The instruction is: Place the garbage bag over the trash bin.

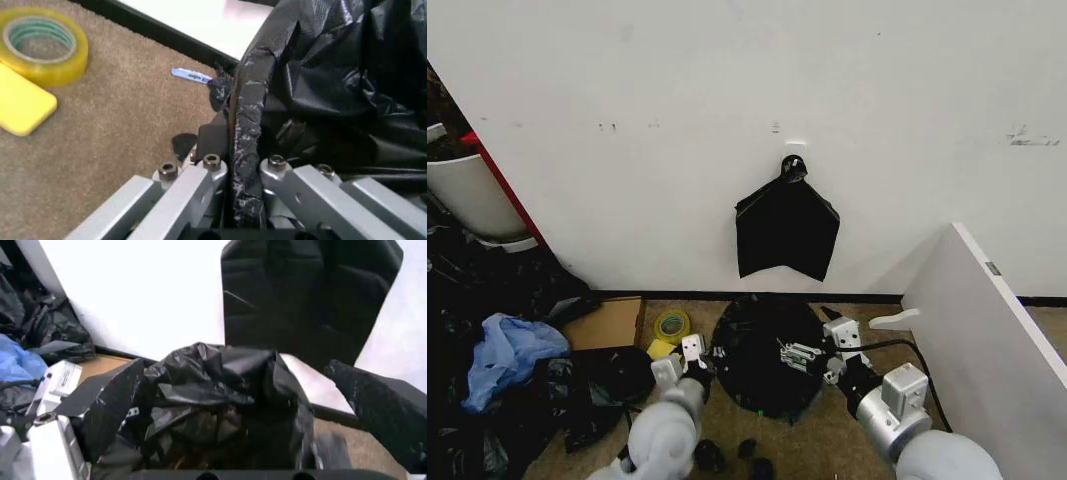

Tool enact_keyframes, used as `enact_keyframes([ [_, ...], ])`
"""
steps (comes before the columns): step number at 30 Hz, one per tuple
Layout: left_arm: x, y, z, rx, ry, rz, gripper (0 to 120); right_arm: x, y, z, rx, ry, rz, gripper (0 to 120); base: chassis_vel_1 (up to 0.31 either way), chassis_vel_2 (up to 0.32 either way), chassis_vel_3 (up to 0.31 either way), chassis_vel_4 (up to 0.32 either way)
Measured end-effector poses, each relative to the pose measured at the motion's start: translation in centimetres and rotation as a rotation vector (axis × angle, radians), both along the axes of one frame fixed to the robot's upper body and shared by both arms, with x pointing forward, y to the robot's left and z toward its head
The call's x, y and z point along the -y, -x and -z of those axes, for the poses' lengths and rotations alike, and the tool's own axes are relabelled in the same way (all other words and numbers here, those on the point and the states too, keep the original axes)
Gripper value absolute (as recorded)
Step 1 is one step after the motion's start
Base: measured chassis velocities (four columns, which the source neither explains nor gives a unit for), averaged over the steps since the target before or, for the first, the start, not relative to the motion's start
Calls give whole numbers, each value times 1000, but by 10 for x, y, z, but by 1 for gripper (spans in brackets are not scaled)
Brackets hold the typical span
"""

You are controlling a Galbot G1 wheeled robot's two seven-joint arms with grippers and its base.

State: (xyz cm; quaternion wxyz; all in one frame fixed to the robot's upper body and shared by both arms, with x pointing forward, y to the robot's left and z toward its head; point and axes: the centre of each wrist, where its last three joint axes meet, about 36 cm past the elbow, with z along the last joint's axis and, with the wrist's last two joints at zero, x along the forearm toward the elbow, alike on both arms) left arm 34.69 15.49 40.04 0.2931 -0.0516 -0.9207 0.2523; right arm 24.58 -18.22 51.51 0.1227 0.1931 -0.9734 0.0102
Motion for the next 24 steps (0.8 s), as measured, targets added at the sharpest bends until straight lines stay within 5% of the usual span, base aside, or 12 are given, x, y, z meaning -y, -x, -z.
enact_keyframes([
  [6,1,-10,6,-14,0,-11,3,-2,-1,6,-7,-6,16,100,0,0,0,0],
  [17,8,-18,26,-57,23,-32,47,-3,11,5,-35,-16,8,100,0,0,0,0],
  [24,-6,-2,16,-28,-3,-16,70,-3,7,7,-27,-14,9,100,0,0,0,0],
])
